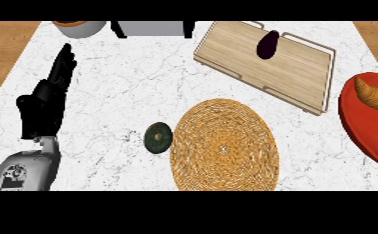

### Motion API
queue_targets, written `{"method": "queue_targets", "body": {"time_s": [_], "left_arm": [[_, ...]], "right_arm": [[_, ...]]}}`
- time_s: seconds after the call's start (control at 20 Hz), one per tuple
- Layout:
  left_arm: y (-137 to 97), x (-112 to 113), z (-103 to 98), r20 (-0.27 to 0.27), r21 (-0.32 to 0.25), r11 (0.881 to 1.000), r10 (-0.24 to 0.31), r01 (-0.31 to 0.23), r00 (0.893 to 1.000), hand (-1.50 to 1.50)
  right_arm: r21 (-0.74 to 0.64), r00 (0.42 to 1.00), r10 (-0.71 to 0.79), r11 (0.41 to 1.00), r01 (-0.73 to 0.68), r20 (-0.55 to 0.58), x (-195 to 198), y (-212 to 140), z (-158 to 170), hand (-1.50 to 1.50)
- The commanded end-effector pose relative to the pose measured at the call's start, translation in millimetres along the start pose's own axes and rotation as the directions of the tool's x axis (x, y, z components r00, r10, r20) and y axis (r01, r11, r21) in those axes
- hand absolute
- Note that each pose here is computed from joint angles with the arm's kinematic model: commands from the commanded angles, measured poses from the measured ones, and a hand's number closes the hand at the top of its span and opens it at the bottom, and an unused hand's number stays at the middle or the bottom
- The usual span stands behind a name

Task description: Pick the croissant from the placemat and place it in the bowl

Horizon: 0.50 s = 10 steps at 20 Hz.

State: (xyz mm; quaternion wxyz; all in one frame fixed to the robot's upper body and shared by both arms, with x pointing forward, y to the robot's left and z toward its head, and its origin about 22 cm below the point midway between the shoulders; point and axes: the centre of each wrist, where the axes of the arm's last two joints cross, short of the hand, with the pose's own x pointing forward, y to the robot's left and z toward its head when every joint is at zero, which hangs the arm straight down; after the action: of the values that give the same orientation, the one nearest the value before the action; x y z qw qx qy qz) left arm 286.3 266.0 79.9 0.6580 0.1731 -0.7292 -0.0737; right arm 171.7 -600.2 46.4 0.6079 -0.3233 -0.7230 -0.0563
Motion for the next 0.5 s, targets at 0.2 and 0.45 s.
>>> {"method": "queue_targets", "body": {"time_s": [0.2,0.45], "left_arm": [[-3.4,7.7,4.7,-0.012,0.0,1.0,0.007,-0.007,1.0,0.0],[11.6,3.8,-0.5,0.006,0.004,1.0,0.006,-0.006,1.0,0.0]], "right_arm": [[0.115,0.995,-0.091,0.99,0.087,0.036,-8.1,-50.8,48.6,-1.5],[0.125,0.996,-0.075,0.99,0.069,0.048,-19.0,-46.7,64.2,-1.5]]}}
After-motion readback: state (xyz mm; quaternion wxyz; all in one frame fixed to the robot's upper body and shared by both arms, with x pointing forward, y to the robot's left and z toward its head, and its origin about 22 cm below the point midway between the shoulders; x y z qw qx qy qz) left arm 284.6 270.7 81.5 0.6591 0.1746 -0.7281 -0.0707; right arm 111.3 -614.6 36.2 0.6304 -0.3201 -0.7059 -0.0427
